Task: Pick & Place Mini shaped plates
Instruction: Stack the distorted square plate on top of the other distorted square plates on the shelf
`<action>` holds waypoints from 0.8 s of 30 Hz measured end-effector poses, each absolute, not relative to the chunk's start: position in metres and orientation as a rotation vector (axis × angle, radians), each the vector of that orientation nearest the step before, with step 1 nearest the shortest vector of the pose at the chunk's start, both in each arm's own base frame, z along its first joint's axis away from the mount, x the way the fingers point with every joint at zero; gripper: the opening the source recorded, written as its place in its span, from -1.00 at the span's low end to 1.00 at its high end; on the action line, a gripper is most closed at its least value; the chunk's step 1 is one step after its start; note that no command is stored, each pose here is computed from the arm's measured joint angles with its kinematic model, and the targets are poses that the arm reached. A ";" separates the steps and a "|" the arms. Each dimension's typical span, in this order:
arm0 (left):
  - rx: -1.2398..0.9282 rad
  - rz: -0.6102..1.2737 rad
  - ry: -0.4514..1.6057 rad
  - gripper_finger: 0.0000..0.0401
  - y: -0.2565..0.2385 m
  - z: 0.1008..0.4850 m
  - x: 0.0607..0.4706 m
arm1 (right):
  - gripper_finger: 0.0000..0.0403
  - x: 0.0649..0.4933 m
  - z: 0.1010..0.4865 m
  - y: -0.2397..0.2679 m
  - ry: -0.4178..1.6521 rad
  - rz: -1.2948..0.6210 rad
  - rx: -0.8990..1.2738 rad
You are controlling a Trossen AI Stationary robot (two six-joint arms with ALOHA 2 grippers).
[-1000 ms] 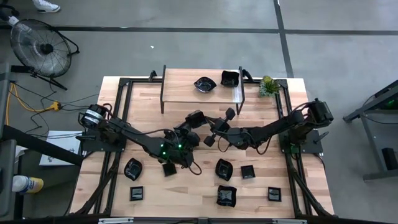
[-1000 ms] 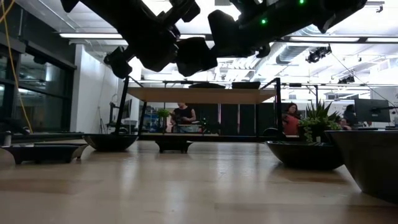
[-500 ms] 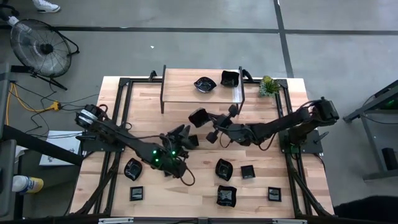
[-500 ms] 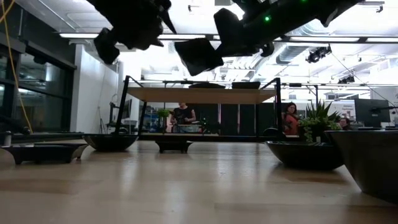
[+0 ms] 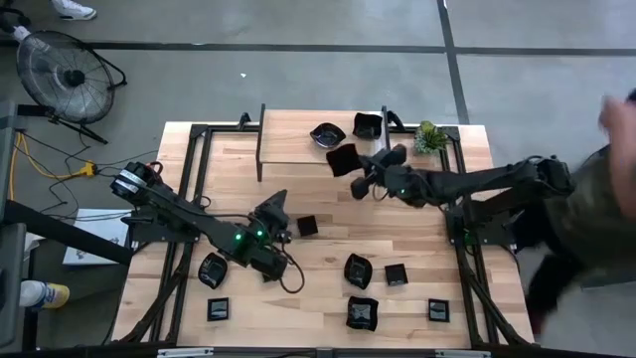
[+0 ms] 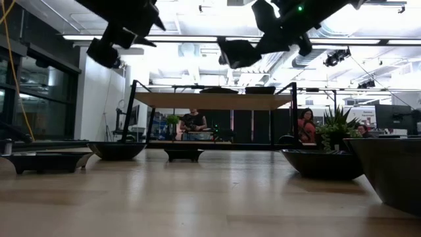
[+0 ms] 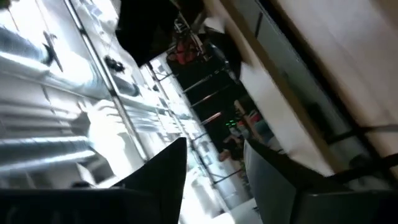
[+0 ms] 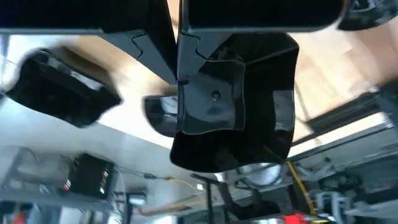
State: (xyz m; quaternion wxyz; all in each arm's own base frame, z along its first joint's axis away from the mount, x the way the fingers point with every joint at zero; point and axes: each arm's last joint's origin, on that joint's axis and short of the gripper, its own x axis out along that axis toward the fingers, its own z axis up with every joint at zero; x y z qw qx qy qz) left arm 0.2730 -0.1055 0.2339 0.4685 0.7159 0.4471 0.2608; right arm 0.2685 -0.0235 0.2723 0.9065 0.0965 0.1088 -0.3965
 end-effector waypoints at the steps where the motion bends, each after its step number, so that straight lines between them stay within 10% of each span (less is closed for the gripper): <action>1: 1.729 0.650 1.080 -0.22 -0.105 0.233 0.270 | -1.00 0.265 0.274 -0.028 0.229 -0.829 0.218; 24: 1.374 0.707 0.891 -0.22 -0.111 0.229 0.233 | -1.00 0.227 0.276 -0.123 0.136 -0.958 0.686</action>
